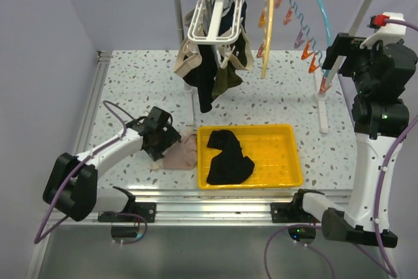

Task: Remove the underwear clipped to the hanger
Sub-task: Pick up the underwear from the center of the board.

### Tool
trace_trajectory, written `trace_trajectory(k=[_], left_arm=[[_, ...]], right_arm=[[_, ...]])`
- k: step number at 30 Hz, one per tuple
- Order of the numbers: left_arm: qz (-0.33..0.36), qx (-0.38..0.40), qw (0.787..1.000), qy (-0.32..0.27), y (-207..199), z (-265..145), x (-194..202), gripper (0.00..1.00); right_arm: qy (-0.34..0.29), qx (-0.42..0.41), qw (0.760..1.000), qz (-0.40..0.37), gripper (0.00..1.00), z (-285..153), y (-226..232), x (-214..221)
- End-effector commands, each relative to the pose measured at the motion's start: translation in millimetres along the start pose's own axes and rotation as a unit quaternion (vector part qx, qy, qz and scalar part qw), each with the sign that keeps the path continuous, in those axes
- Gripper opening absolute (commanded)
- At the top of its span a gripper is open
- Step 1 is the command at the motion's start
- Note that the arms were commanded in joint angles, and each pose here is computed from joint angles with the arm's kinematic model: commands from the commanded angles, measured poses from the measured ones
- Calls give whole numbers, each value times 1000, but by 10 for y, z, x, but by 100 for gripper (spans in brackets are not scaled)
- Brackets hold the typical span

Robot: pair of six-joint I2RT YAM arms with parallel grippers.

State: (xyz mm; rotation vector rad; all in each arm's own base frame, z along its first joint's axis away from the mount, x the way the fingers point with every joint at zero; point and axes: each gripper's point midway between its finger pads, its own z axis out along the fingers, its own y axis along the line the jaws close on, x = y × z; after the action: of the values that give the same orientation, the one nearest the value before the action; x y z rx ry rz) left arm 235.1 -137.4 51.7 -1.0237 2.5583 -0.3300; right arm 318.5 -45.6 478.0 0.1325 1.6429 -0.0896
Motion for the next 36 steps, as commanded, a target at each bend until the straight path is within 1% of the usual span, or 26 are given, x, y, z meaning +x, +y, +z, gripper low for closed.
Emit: trace_trajectory(k=[1, 3, 6, 7, 9, 10, 11, 12, 14, 15, 16, 18, 20, 21, 22, 23, 24, 25, 26, 27, 29, 30, 31, 33, 34, 36], left_arm=[[17, -44, 999, 11, 2, 62, 30, 88], [24, -51, 998, 19, 1, 127, 83, 88], [32, -60, 997, 37, 65, 268, 225, 72], [32, -62, 997, 39, 82, 305, 244, 51], [32, -58, 997, 27, 96, 338, 220, 22], [33, -55, 998, 15, 116, 321, 183, 5], [39, -67, 997, -15, 173, 309, 81, 3], [43, -69, 996, -34, 193, 280, 13, 0], [54, -67, 992, -90, 211, 132, -197, 0], [58, -60, 991, -107, 217, 83, -254, 0], [71, -34, 988, -133, 161, -54, -356, 0], [87, 11, 984, -156, 83, -144, -416, 0], [108, 104, 971, -188, -164, -398, -494, 0], [118, 124, 967, -191, -146, -402, -459, 0], [132, 169, 954, -211, -230, -580, -494, 0], [141, 225, 940, -215, -396, -701, -466, 0], [152, 244, 933, -217, -379, -700, -425, 0], [176, 288, 911, -236, -458, -880, -422, 0], [191, 344, 888, -237, -607, -1037, -361, 0], [206, 362, 877, -239, -600, -1039, -307, 0], [228, 429, 834, -261, -730, -1323, -263, 0], [240, 442, 824, -261, -730, -1335, -216, 0], [261, 475, 797, -266, -788, -1480, -156, 0], [283, 502, 773, -266, -822, -1574, -75, 0], [308, 530, 745, -261, -867, -1677, 22, 0], [333, 552, 723, -250, -909, -1735, 125, 0]], right_arm=[[-10, 20, 1000, -8, 99, -55, -84, 13], [-7, 20, 1000, -8, 99, -72, -82, 51], [4, 22, 1000, -6, 99, -89, -88, 158], [1, 22, 1000, -5, 99, -115, -86, 149], [4, 22, 1000, -4, 99, -123, -86, 185], [7, 23, 1000, -3, 99, -130, -89, 216], [7, 23, 1000, -5, 99, -152, -90, 219], [10, 21, 1000, -5, 99, -157, -85, 258], [11, 20, 1000, -6, 99, -189, -80, 282], [17, 19, 1000, -8, 99, -176, -81, 343], [20, 17, 1000, -8, 99, -179, -76, 370], [29, 17, 999, -8, 99, -183, -76, 468], [34, 16, 999, -8, 99, -190, -74, 522], [40, 16, 999, -8, 99, -191, -75, 585], [42, 15, 999, -8, 99, -195, -70, 612], [44, 16, 999, -8, 98, -196, -76, 637], [46, 15, 999, -8, 98, -214, -71, 668], [47, 15, 999, -7, 99, -225, -71, 685], [49, 13, 998, -22, 99, -226, -81, 709], [51, 13, 998, -22, 99, -239, -82, 744], [54, 12, 998, -22, 99, -246, -81, 769], [57, 12, 998, -23, 99, -248, -78, 797], [55, 12, 998, -23, 99, -262, -78, 792], [58, 9, 998, -21, 99, -260, -69, 835], [57, 9, 998, -20, 99, -273, -68, 836], [61, -5, 998, -17, 99, -271, -16, 885]])
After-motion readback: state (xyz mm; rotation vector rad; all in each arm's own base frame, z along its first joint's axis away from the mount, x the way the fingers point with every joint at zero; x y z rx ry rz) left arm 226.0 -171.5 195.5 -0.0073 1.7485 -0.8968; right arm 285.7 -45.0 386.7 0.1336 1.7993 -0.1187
